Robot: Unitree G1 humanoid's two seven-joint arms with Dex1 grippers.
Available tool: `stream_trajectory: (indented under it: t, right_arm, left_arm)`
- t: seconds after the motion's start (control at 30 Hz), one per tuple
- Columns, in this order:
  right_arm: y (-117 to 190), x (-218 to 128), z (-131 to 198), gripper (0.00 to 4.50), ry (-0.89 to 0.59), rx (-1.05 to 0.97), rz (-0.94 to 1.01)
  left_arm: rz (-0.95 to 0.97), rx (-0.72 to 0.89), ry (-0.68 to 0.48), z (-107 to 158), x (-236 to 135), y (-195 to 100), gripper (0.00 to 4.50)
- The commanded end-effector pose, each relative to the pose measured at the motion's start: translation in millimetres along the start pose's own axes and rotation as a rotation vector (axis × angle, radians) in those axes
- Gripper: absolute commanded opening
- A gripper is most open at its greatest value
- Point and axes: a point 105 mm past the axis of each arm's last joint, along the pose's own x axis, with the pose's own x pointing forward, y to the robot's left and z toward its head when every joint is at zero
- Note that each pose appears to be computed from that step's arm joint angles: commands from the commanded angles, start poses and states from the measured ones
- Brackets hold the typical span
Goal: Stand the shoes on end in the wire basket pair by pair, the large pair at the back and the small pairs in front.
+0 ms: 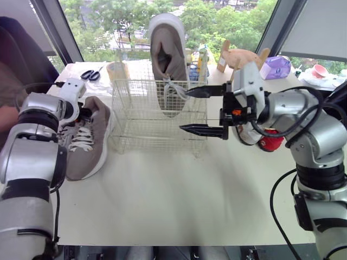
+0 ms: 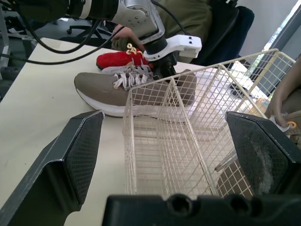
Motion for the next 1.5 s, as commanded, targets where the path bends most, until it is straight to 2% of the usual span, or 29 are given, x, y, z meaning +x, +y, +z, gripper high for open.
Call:
stream_trajectory:
  t: [0.03, 0.27, 0.4, 0.53, 0.6, 0.67, 0.73, 0.93, 1.13, 1.37, 1.5]
  right_arm:
    - [-1.1, -4.2, 11.2, 4.50, -0.013, -0.039, -0.003]
    - [-10.2, -9.8, 16.7, 4.50, -0.025, -0.025, -0.013]
    - [-15.8, -9.7, 20.8, 4.50, -0.046, -0.014, -0.018]
    - [-21.1, -5.3, 20.8, 4.50, -0.056, -0.014, -0.021]
    - [-23.2, -4.1, 20.4, 4.50, -0.055, -0.016, -0.027]
    - [-24.7, -3.2, 20.3, 4.50, -0.055, -0.016, -0.037]
    - [-25.6, -2.3, 20.5, 4.50, -0.056, -0.015, -0.044]
    - [-27.1, -3.6, 21.5, 4.50, -0.047, -0.018, -0.070]
    - [-26.4, -9.0, 24.9, 4.50, -0.043, -0.006, -0.107]
    - [-26.0, -12.3, 25.7, 4.50, -0.038, -0.001, -0.133]
    - [-26.0, -12.8, 25.2, 4.50, -0.039, 0.001, -0.146]
  left_arm:
    - [0.069, -0.017, -0.219, 64.1, -44.4, 22.9, 0.03]
    - [0.199, 0.013, -0.544, 152.6, -156.8, 50.7, 0.03]
    - [0.235, 0.007, -0.727, 183.5, -204.3, 48.6, 0.03]
    - [0.320, -0.033, -1.253, 228.6, -274.1, 37.2, 0.03]
    - [0.334, -0.069, -1.381, 233.4, -284.4, 28.1, 0.03]
    - [0.312, -0.121, -1.527, 237.8, -287.6, 6.4, 0.03]
    - [0.269, -0.153, -1.611, 238.8, -285.9, -11.6, 0.03]
    - [0.255, -0.199, -1.647, 235.8, -257.8, -38.3, 0.03]
    - [0.191, -0.246, -1.628, 223.7, -207.6, -76.9, 0.03]
    - [0.157, -0.234, -1.623, 224.6, -190.3, -97.0, 0.03]
    - [0.095, -0.235, -1.574, 225.5, -169.6, -113.5, 0.03]
